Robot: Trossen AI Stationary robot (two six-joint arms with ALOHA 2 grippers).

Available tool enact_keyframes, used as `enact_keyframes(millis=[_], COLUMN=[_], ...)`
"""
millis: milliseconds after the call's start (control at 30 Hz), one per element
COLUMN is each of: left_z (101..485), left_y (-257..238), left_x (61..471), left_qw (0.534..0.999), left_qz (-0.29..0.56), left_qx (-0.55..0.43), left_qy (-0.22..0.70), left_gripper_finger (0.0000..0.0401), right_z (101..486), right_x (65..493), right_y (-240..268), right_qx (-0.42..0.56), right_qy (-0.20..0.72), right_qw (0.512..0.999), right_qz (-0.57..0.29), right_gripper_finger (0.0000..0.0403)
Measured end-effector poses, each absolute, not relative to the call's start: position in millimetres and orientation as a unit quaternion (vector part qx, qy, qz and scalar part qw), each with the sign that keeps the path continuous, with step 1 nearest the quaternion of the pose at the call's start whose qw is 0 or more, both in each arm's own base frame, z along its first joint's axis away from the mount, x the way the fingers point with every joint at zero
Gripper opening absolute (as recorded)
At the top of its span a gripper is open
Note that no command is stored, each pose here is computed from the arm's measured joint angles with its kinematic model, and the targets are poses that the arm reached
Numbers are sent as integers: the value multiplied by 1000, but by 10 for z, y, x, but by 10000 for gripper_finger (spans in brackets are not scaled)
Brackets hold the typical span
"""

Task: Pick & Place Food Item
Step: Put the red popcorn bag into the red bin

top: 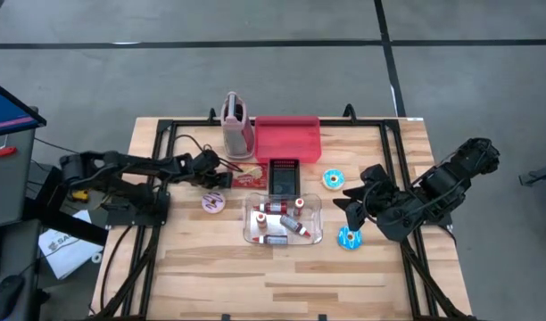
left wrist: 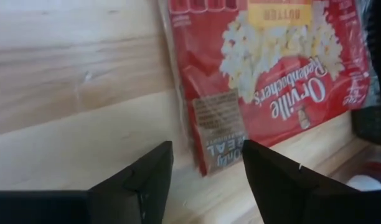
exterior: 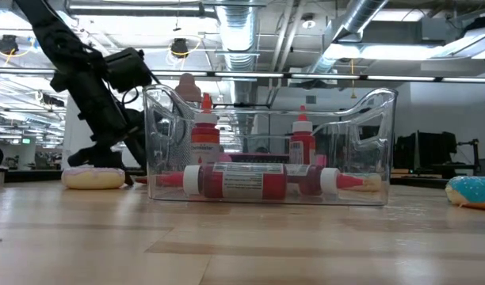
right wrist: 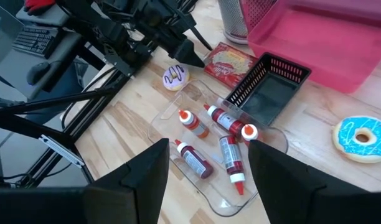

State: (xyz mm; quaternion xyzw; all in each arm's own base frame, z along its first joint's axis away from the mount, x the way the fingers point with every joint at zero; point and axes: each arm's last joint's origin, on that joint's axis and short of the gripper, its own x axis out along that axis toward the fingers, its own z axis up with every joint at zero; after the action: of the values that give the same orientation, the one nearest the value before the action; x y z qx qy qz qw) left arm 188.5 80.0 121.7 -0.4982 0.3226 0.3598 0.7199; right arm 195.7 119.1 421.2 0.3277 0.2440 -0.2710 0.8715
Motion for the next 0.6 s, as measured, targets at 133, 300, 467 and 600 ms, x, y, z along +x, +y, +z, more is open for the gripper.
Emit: enact_keyframes(millis=[133,300,467,600], left_z=[1214,1178,1215,1315], left_y=[822,822,819,827], left_x=[1884,1888,1903,1919], left_qw=[721,716,727,746], left_qz=[361,363,345,332], left_qx=[-500,-501,-502,-502], left_qy=[316,325,318,286], left_gripper_finger=[159,85,9,1], right_z=[4211,4211,4211,4211], right_x=[1947,1946,1946,1946], right_y=[1208,1209,1208,1208], right_qx=[332,332,332,332], right_qy=[245,245,245,245], right_qw=[871,871,871,870], right_qz=[-268,-268,-268,-268], right_gripper_finger=[212,212,212,212])
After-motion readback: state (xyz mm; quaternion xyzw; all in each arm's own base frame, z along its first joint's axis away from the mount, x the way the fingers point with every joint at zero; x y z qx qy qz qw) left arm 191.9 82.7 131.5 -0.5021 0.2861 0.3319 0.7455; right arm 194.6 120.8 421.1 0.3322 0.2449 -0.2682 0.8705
